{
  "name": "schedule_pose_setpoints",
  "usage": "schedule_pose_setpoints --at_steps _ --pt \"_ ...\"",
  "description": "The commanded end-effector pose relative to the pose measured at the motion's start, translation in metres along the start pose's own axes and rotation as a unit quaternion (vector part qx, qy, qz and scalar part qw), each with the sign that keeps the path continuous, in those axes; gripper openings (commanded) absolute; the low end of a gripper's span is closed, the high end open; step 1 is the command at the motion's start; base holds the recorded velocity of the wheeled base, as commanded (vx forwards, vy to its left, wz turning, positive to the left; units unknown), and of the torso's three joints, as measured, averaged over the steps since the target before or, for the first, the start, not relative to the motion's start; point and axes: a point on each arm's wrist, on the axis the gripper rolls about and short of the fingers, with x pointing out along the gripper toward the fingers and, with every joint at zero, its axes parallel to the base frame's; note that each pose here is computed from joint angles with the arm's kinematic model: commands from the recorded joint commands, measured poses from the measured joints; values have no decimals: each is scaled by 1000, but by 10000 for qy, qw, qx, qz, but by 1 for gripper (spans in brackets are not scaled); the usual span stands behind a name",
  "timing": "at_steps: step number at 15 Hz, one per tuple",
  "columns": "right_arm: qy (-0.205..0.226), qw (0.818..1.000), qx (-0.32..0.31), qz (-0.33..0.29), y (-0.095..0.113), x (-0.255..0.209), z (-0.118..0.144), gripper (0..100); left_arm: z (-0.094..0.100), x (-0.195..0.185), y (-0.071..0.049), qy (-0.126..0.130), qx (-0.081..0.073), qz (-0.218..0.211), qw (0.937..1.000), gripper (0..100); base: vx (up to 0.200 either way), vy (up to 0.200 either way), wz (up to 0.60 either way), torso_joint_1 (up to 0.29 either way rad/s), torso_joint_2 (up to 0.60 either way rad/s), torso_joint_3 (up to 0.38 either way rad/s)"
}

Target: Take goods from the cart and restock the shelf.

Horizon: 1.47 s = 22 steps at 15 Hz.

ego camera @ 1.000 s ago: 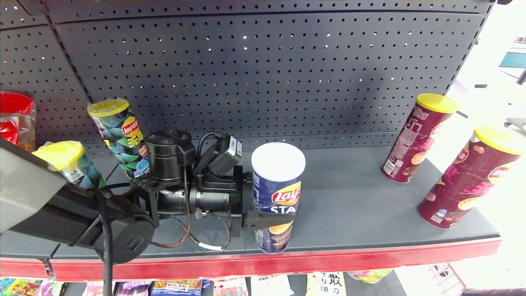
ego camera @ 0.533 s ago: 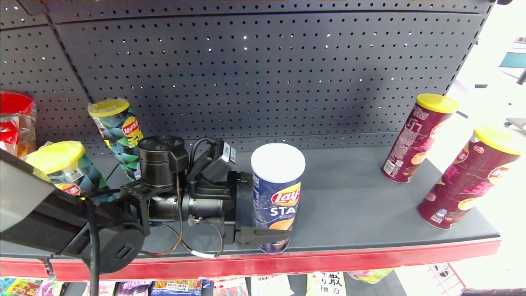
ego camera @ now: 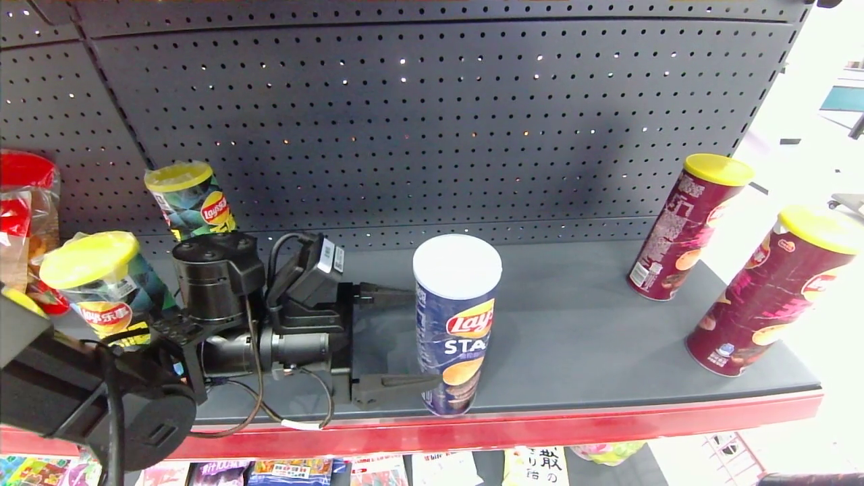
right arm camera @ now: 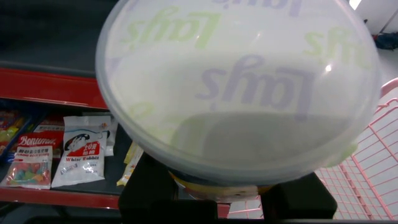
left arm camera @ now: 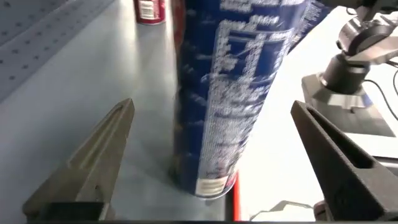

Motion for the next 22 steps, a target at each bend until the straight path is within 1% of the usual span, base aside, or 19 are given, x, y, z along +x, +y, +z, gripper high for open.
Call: schedule_pose_setpoints --at_steps 1,3,7,9,10,11,13,14,17,18,19,22 --pt "-3 10000 -2 1 0 0 0 0 -3 -6 -1 30 -44 65 10000 100 0 0 0 0 0 0" --pt "-3 10000 -2 1 0 0 0 0 0 -12 -1 -17 17 142 9999 100 0 0 0 0 0 0" --pt "12 10000 -1 3 0 0 0 0 5 -21 -12 -42 44 177 9998 100 0 0 0 0 0 0" --pt "20 10000 -1 -3 0 0 0 0 13 -26 -15 -125 153 215 9996 100 0 0 0 0 0 0" --pt "20 10000 -1 -3 0 0 0 0 15 -28 -16 -146 183 234 9995 100 0 0 0 0 0 0" --pt "28 10000 0 -2 0 0 0 0 20 -31 -16 -196 256 274 9991 100 0 0 0 0 0 0" --pt "44 10000 1 -7 0 1 0 0 25 -35 -14 -255 329 368 9985 100 0 0 0 0 0 0" --pt "44 10000 1 -7 0 1 0 0 30 -40 -15 -302 393 431 9978 100 0 0 0 0 0 0" --pt "68 10000 2 -12 0 1 0 0 40 -43 -17 -410 512 455 9968 100 0 0 0 0 0 0" --pt "114 9999 5 -5 0 2 0 0 49 -44 -16 -519 578 476 9958 100 0 0 0 0 0 0" --pt "129 9999 6 -3 0 2 1 0 57 -45 -15 -606 584 482 9953 100 0 0 0 0 0 0" --pt "130 9999 5 -11 0 2 1 0 79 -45 -12 -842 855 509 9915 100 0 0 0 0 0 0"
